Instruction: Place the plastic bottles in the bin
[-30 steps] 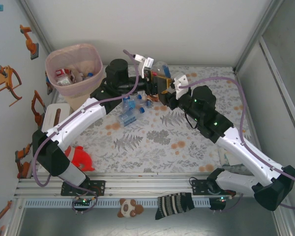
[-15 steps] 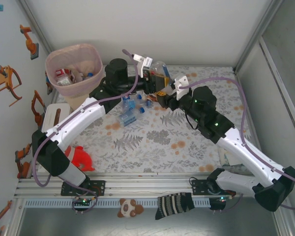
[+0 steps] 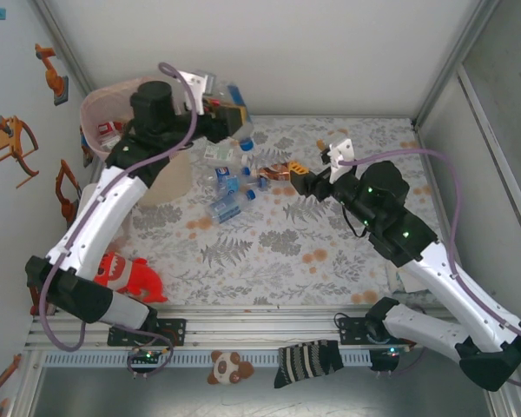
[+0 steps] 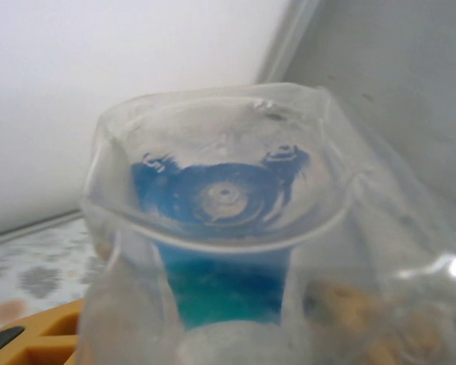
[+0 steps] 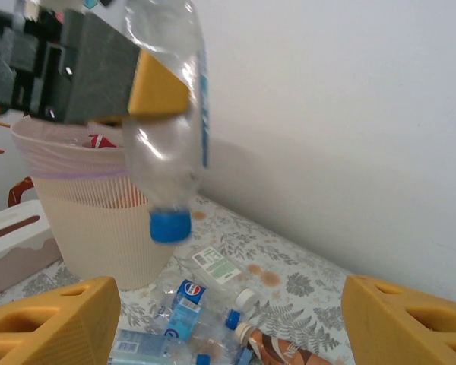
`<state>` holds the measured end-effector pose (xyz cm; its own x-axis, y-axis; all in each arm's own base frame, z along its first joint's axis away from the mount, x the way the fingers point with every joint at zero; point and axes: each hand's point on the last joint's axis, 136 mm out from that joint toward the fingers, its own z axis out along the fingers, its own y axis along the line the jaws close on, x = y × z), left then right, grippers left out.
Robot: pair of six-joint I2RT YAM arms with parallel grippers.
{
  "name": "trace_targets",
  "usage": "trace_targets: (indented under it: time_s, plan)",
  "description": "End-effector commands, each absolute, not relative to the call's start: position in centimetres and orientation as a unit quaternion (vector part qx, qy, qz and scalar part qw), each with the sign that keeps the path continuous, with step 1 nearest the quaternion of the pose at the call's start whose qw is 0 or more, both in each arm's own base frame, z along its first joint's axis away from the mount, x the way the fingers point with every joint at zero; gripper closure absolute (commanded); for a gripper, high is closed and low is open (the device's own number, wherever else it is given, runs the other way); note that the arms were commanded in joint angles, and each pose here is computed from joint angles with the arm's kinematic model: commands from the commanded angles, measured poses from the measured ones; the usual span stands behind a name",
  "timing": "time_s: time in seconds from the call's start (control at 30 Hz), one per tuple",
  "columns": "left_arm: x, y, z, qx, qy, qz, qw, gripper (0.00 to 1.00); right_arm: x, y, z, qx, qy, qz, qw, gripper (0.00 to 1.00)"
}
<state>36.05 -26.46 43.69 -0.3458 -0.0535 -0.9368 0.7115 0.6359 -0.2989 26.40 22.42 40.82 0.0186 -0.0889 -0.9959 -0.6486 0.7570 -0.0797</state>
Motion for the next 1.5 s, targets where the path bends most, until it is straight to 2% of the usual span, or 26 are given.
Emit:
trace_targets:
  time_s: [0.0,0.17,0.33,0.57,0.77,1.0,1.47]
  plan:
    - [36.6,-21.1,45.3,0.209,0.754,-0.262,0.564,0.49,26.3,22.1,41.3,-0.272,0.668,0.206,0.661,0.24]
    - [39.1,-14.6,45.4,0.162,0.786,-0.158,0.575,0.49,26.5,22.3,41.3,-0.275,0.669,0.207,0.659,0.24]
    - [41.7,-10.3,43.6,0.175,0.814,-0.030,0.553,0.49,26.6,22.6,41.3,-0.280,0.668,0.208,0.657,0.24]
    - [46.0,-5.8,40.5,0.236,0.804,0.192,0.511,0.53,26.5,22.7,41.1,-0.283,0.670,0.207,0.654,0.24]
    - [49.4,-3.6,38.2,0.265,0.800,0.283,0.459,0.54,26.6,22.8,40.7,-0.286,0.672,0.207,0.651,0.24]
    - [51.7,-2.4,34.2,0.296,0.806,0.296,0.418,0.53,26.9,23.2,40.1,-0.290,0.678,0.206,0.643,0.24]
    - [54.3,1.4,25.2,0.278,0.870,0.228,0.336,0.48,27.5,23.6,38.8,-0.295,0.691,0.201,0.628,0.24]
